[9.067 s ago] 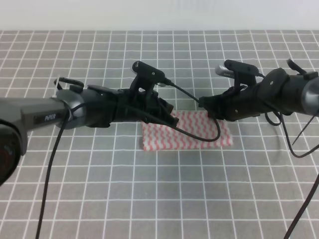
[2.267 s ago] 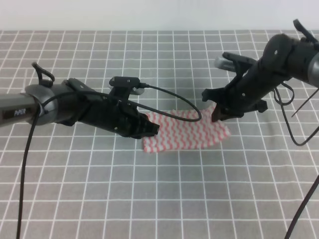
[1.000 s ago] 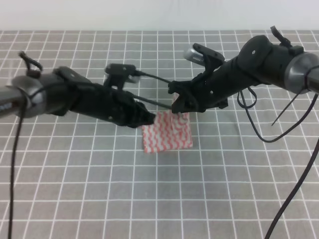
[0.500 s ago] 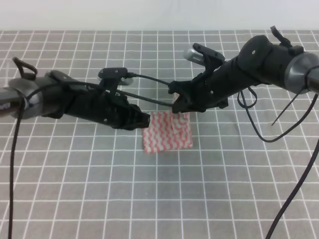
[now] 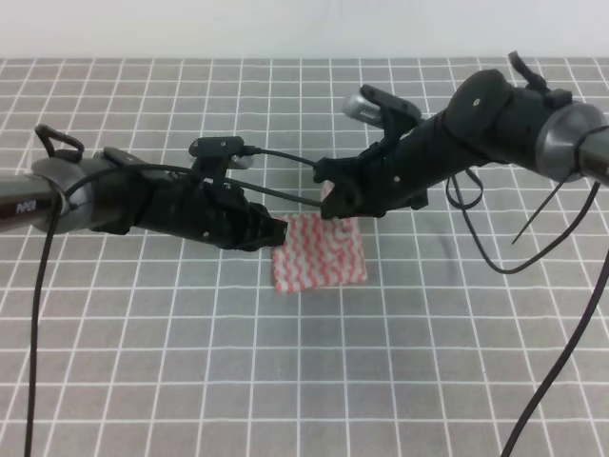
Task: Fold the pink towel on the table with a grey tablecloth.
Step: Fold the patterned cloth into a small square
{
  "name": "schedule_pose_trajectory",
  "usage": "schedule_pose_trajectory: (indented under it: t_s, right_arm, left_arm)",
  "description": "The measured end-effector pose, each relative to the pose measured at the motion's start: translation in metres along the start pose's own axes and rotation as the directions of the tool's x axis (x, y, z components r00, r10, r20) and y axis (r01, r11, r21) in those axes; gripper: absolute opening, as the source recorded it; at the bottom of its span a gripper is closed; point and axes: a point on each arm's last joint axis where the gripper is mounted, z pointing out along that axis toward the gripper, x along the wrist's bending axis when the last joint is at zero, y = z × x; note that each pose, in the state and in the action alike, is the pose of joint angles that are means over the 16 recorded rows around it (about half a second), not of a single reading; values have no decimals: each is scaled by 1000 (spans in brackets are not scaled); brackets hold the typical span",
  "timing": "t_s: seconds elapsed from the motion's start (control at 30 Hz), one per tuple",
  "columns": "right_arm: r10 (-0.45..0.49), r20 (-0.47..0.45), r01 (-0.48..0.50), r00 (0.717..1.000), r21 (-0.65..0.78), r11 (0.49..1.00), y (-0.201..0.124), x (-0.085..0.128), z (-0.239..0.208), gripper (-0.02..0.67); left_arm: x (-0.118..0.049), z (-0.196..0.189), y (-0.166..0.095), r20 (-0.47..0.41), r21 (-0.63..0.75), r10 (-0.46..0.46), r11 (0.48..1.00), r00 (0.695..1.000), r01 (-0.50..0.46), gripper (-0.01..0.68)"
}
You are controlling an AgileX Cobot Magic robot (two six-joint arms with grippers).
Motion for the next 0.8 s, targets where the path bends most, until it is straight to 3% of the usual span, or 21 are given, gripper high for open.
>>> schedule_pose_trajectory:
  t_s: [0.8]
  right_arm:
    - [-56, -3, 56, 998, 13, 998, -11, 19, 14, -1]
  left_arm:
    - [0, 0, 1, 11, -8, 1, 1000, 1000, -1, 0]
